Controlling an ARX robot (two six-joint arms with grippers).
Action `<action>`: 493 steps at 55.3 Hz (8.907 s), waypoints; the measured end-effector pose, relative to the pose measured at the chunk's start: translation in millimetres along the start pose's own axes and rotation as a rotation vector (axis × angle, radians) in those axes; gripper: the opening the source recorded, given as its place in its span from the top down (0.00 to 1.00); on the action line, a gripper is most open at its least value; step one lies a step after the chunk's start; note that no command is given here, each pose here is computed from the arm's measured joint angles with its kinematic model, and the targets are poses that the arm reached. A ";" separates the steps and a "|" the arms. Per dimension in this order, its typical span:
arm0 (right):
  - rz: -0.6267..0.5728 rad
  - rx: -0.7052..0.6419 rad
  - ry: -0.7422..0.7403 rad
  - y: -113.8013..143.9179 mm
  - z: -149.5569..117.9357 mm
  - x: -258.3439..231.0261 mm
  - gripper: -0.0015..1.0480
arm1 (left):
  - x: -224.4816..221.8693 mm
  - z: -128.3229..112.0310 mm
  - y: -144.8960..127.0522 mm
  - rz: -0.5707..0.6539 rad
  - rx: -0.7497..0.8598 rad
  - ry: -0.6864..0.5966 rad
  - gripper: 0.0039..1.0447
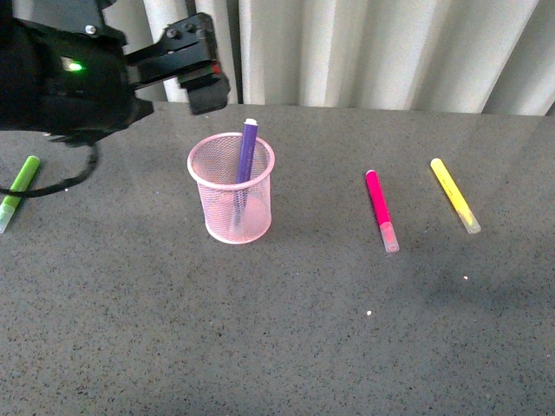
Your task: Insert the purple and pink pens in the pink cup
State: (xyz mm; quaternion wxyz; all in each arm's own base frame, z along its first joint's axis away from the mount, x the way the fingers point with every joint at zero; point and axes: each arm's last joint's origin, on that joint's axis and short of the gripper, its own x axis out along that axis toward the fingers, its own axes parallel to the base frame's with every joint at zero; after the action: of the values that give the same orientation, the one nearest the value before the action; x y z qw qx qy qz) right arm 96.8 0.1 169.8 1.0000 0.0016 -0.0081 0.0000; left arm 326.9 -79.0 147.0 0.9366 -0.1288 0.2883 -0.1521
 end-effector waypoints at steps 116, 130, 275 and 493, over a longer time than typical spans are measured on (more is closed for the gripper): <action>0.000 0.000 0.000 0.0 0.0 0.0 0.07 | -205.7 -91.5 20.6 0.306 0.258 -0.603 0.97; 0.000 0.000 0.000 0.0 0.0 0.0 0.07 | -210.0 -95.0 19.5 0.306 0.258 -0.603 0.97; 0.072 0.179 1.006 133.0 -104.9 331.2 0.07 | -219.0 -105.2 17.8 0.307 0.260 -0.597 0.06; 0.701 -0.160 0.205 272.3 -50.7 289.7 0.89 | -219.0 -105.2 17.8 0.307 0.260 -0.597 0.06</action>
State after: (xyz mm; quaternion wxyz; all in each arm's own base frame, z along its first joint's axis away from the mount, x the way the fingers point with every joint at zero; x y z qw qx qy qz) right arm 387.3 272.6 124.6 0.9318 -0.0795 0.0918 0.3422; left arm 97.3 -0.2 166.6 1.0000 -0.0026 -0.0035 -0.0006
